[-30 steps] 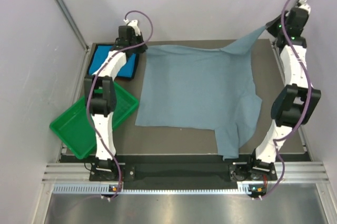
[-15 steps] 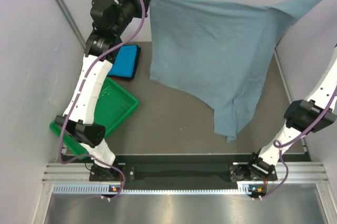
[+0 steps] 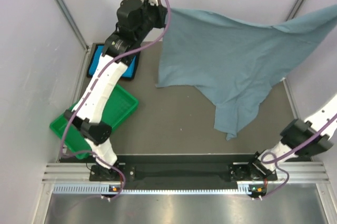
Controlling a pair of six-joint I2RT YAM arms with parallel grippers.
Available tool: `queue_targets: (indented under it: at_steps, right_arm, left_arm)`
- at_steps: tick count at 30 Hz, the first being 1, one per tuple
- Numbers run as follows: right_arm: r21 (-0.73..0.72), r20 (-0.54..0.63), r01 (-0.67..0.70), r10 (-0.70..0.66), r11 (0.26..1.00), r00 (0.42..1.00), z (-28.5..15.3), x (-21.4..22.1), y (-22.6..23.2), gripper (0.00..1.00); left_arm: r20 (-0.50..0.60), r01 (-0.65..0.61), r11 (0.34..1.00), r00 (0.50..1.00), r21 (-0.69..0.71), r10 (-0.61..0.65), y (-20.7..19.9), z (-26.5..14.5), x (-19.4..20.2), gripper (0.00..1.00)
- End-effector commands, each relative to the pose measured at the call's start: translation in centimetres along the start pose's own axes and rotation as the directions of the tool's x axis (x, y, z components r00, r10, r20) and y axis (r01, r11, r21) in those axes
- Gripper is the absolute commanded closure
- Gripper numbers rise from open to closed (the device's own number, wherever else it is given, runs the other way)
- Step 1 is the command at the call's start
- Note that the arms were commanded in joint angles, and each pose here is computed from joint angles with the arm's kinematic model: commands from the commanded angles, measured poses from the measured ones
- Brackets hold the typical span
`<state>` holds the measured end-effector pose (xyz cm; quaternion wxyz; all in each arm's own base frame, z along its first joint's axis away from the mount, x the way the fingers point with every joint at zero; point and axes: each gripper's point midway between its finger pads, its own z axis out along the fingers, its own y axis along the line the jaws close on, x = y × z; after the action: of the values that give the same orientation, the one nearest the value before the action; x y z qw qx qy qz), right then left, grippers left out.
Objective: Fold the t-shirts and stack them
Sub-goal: Flatten the tshirt out
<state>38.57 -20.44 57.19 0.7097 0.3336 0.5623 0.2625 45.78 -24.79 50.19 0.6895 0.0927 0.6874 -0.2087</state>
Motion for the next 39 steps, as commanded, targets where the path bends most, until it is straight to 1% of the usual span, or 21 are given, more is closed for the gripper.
queue_targets:
  at_steps: [1,2,3,5,6,8,13,16,19,20,22,23,25,26,28,29,31,32,34,37,39]
  right_arm:
    - [-0.064,0.242,0.218,-0.197,0.974,0.950,-11.7,-5.3,10.0,1.00]
    - [-0.043,0.240,0.205,-0.189,0.978,0.952,-12.6,-4.9,10.0,1.00]
    - [-0.020,0.249,0.221,-0.209,0.975,0.946,-13.3,-4.5,10.2,1.00]
    - [-0.090,0.260,0.245,-0.215,0.965,0.941,-15.2,-2.6,13.1,1.00]
    - [-0.093,0.230,0.176,-0.150,0.980,0.962,-15.1,-1.7,12.1,1.00]
    - [-0.081,0.246,0.194,-0.169,0.978,0.954,-16.9,-0.7,13.6,1.00]
    - [-0.070,0.280,0.224,-0.197,0.972,0.940,-19.6,0.1,16.8,1.00]
    - [-0.071,0.300,0.229,-0.198,0.971,0.933,-21.5,0.8,18.9,1.00]
    - [-0.154,0.276,0.195,-0.147,0.969,0.950,-21.8,1.6,20.4,1.00]
    - [-0.169,0.232,0.124,-0.083,0.978,0.969,-21.2,1.9,19.7,1.00]
    - [-0.135,0.147,0.048,-0.028,0.990,0.989,-19.8,2.3,17.7,1.00]
    - [-0.123,0.146,0.098,-0.079,0.988,0.986,-19.9,2.4,17.7,1.00]
    - [-0.057,0.074,0.070,-0.066,0.996,0.995,-18.4,2.6,14.9,1.00]
    - [-0.036,0.047,0.110,-0.109,0.993,0.993,-18.0,2.8,13.9,1.00]
    - [0.089,-0.022,0.057,-0.055,0.994,0.998,-16.4,3.1,9.2,1.00]
    - [0.132,-0.042,0.105,-0.100,0.986,0.994,-16.1,3.1,7.3,1.00]
    - [0.236,-0.089,0.088,-0.068,0.968,0.994,-14.7,3.2,3.0,1.00]
    - [0.258,-0.111,0.119,-0.093,0.959,0.989,-14.3,3.1,1.6,1.00]
    - [0.312,-0.130,0.141,-0.104,0.939,0.986,-13.5,2.6,-0.9,1.00]
    - [0.297,-0.097,0.175,-0.153,0.939,0.983,-13.4,1.5,0.0,1.00]
    - [0.246,-0.055,0.211,-0.203,0.946,0.978,-13.9,0.9,2.5,1.00]
  left_arm:
    - [0.211,-0.015,1.000,0.978,0.010,0.013,-1.3,-9.1,-9.2,1.00]
    - [0.234,-0.008,1.000,0.972,0.014,0.004,-1.3,-10.4,-10.0,1.00]
    - [0.283,0.010,1.000,0.959,0.023,-0.016,-1.2,-13.4,-12.0,1.00]
    - [0.287,0.024,0.999,0.957,0.027,-0.031,-1.0,-15.4,-12.1,1.00]
    - [0.319,0.032,0.999,0.947,0.036,-0.042,-0.9,-17.9,-13.3,1.00]
    - [0.315,0.036,0.999,0.948,0.039,-0.047,-0.7,-20.3,-13.3,1.00]
    - [0.286,0.044,0.995,0.956,0.093,-0.069,-1.2,-23.9,-13.0,1.00]
    - [0.306,0.057,0.986,0.946,0.155,-0.103,-2.0,-26.5,-13.7,1.00]
    - [0.326,0.061,0.982,0.938,0.179,-0.118,-2.2,-28.6,-14.7,1.00]
    - [0.328,0.062,0.982,0.937,0.177,-0.118,-2.1,-28.9,-14.9,1.00]
    - [0.329,0.063,0.983,0.937,0.174,-0.118,-2.1,-29.1,-15.1,1.00]
    - [0.323,0.064,0.983,0.939,0.171,-0.117,-2.1,-28.8,-14.8,1.00]
    - [0.279,0.064,0.986,0.954,0.154,-0.106,-1.9,-27.2,-13.3,1.00]
    - [0.246,0.064,0.987,0.964,0.146,-0.098,-1.9,-25.8,-12.3,1.00]
    - [0.191,0.065,0.989,0.977,0.131,-0.089,-1.9,-23.7,-10.4,1.00]
    - [0.158,0.066,0.990,0.984,0.125,-0.086,-1.9,-22.0,-9.2,1.00]
    - [0.121,0.067,0.990,0.989,0.123,-0.081,-2.1,-20.3,-8.1,1.00]
    - [0.090,0.066,0.990,0.993,0.122,-0.077,-2.2,-18.7,-7.1,1.00]
    - [0.083,0.072,0.988,0.993,0.135,-0.084,-2.6,-17.7,-6.8,1.00]
    - [0.092,0.072,0.981,0.992,0.181,-0.090,-3.5,-16.7,-6.7,1.00]
    - [0.111,0.068,0.974,0.989,0.215,-0.094,-4.1,-16.7,-6.9,1.00]
